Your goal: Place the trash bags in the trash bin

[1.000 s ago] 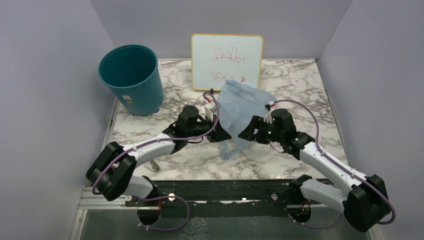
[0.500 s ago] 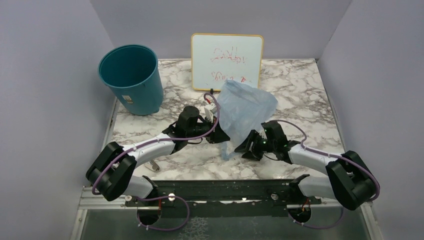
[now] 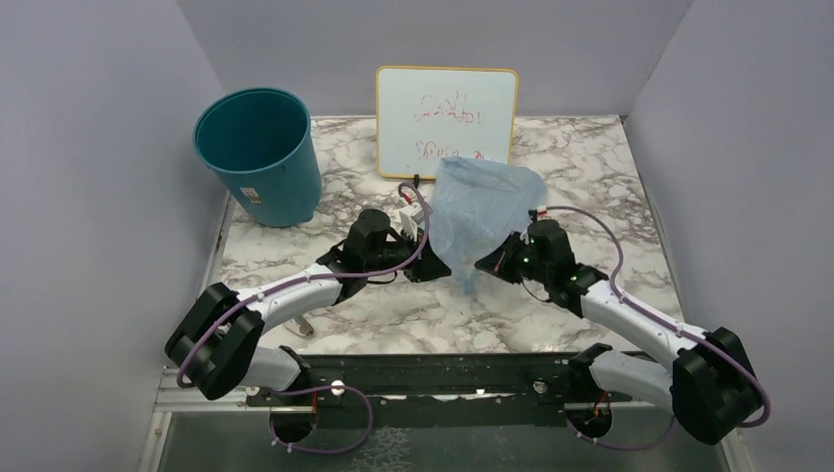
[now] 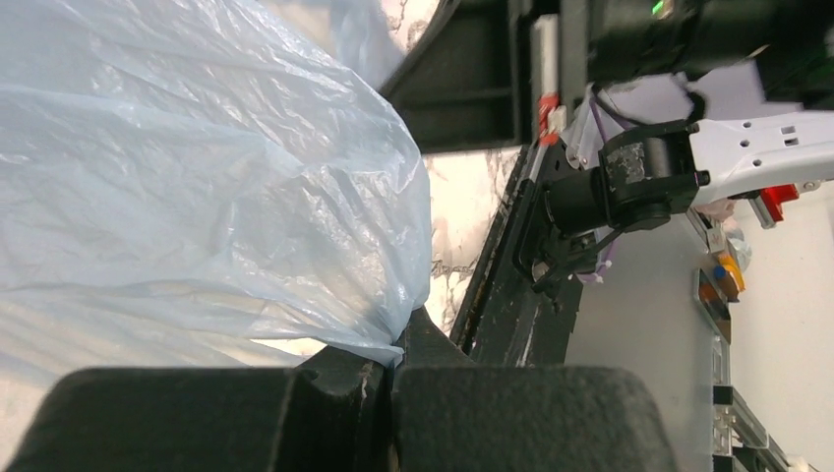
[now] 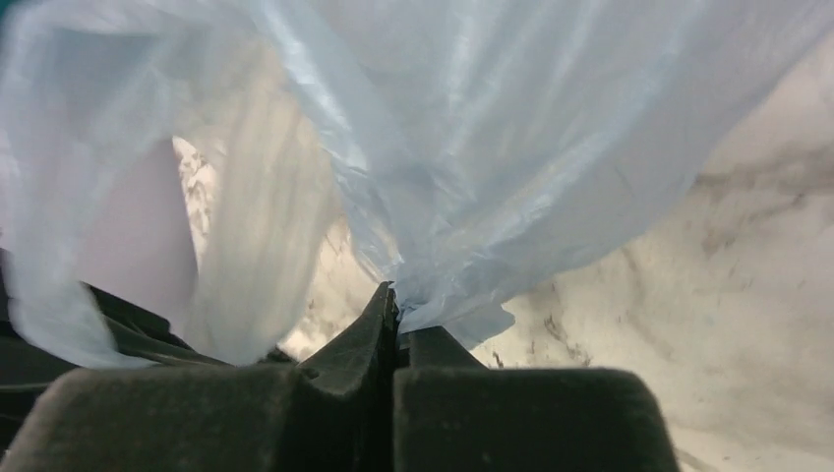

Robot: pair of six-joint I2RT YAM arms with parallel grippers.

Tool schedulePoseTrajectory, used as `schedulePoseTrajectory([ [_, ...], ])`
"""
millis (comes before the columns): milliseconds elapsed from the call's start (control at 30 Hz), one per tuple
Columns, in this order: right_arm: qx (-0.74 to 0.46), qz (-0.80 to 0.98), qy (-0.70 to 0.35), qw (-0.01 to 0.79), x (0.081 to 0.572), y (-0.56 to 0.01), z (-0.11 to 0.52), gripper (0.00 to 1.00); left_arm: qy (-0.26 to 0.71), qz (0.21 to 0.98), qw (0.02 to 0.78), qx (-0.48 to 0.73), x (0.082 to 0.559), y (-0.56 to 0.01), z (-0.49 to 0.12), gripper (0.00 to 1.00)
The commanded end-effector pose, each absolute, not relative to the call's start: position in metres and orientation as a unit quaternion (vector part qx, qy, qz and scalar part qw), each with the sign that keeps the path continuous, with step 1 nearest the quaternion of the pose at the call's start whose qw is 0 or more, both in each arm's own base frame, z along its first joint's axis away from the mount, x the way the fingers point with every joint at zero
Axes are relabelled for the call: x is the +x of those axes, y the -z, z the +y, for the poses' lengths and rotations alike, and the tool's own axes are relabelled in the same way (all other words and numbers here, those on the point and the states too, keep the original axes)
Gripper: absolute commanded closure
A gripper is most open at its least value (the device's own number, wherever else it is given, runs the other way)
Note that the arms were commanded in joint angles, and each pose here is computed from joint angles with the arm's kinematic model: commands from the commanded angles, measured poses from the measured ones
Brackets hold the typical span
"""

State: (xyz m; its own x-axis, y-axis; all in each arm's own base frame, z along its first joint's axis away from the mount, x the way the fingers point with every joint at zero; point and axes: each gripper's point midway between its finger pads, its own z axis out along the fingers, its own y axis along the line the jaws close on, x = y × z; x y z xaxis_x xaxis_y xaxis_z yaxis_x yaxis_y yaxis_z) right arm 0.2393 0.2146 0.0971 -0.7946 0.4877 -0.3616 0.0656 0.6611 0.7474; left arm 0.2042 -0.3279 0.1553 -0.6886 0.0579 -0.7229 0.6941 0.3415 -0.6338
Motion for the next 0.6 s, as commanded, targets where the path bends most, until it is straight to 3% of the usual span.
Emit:
schedulePoseTrajectory([
  [0,0.083,0.879,-0.274,0.382,0.269,-0.138,0.186,0.99,0.511,0.754,0.331,0.248,0.209,-0.164,-0.325,1.0],
  [100,-0.001,0.853,-0.252,0.458,0.279,-0.189,0.179,0.99,0.507,0.752,0.341,0.247,0.212,-0.168,-0.325,1.0],
  [167,-0.121,0.8,-0.288,0.513,0.274,-0.235,0.198,0.99,0.505,0.75,0.349,0.247,0.214,-0.171,-0.324,1.0],
  [300,-0.254,0.734,-0.294,0.557,0.259,-0.295,0.21,0.99,0.502,0.747,0.362,0.244,0.218,-0.179,-0.324,1.0],
  [433,-0.35,0.716,-0.328,0.507,0.244,-0.311,0.232,0.99,0.486,0.752,0.382,0.23,0.226,-0.183,-0.319,1.0],
  [567,-0.275,0.814,-0.18,0.478,0.292,-0.283,0.194,0.99,0.461,0.752,0.413,0.227,0.232,-0.192,-0.309,1.0],
])
